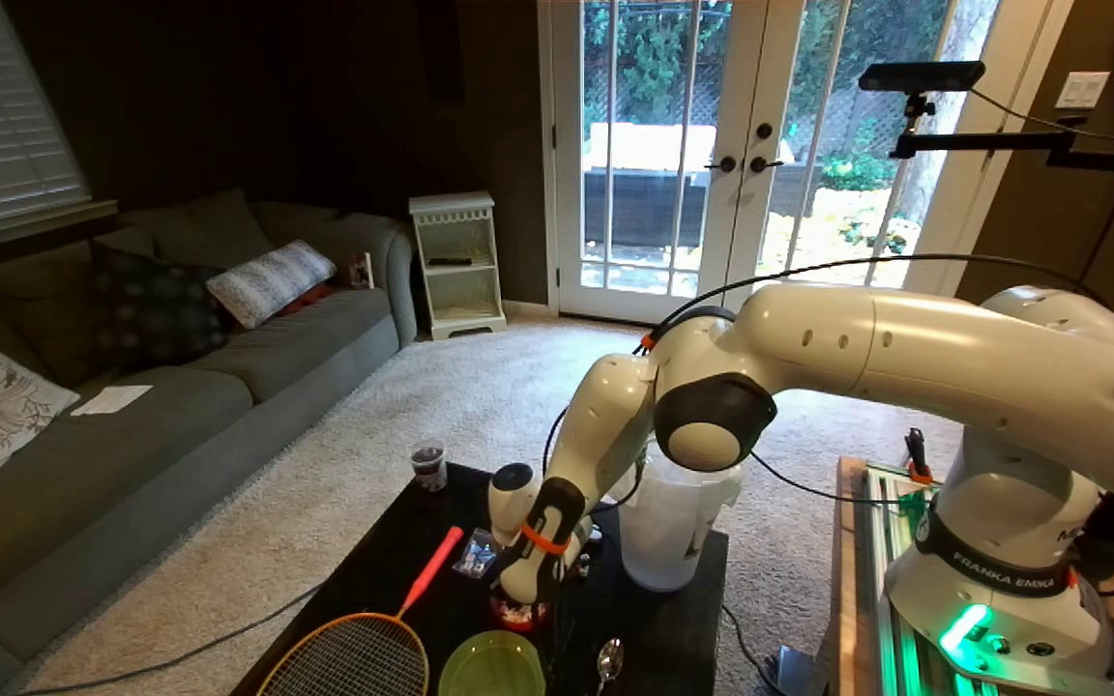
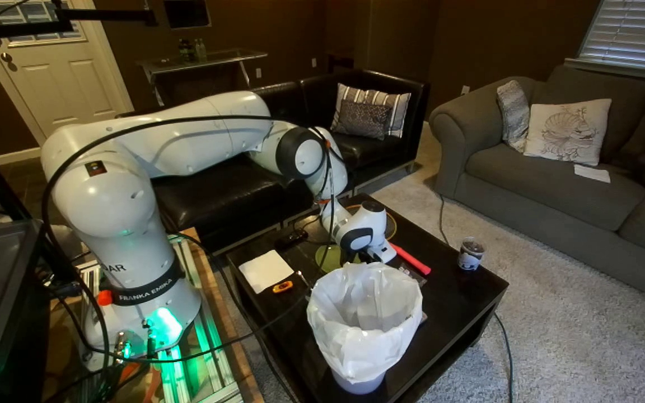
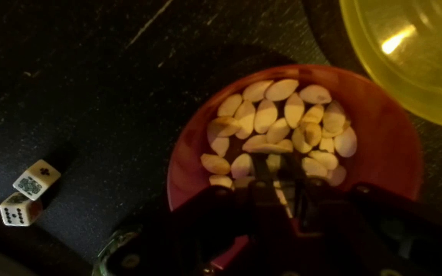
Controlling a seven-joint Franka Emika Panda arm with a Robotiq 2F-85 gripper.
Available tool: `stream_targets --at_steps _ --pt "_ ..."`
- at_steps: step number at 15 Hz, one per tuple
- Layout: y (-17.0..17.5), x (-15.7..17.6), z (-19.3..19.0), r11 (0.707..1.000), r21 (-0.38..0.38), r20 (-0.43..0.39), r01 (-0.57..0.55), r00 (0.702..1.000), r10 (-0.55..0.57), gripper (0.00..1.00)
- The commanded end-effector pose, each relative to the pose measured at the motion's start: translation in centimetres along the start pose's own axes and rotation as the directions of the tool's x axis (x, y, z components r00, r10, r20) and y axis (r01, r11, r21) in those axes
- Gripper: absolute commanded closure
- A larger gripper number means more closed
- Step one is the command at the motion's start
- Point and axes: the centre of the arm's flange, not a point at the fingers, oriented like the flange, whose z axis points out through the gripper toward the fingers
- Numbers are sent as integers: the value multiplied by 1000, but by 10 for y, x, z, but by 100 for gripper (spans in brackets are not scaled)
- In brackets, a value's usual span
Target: Put some popcorn in the bin
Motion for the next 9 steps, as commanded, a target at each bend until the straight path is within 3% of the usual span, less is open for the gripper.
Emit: stream_targets --at_steps 1,9 --pt "-8 1 9 1000 -23 -3 -10 1000 10 100" --pt "-5 1 -1 1000 -20 -14 -17 1000 17 99"
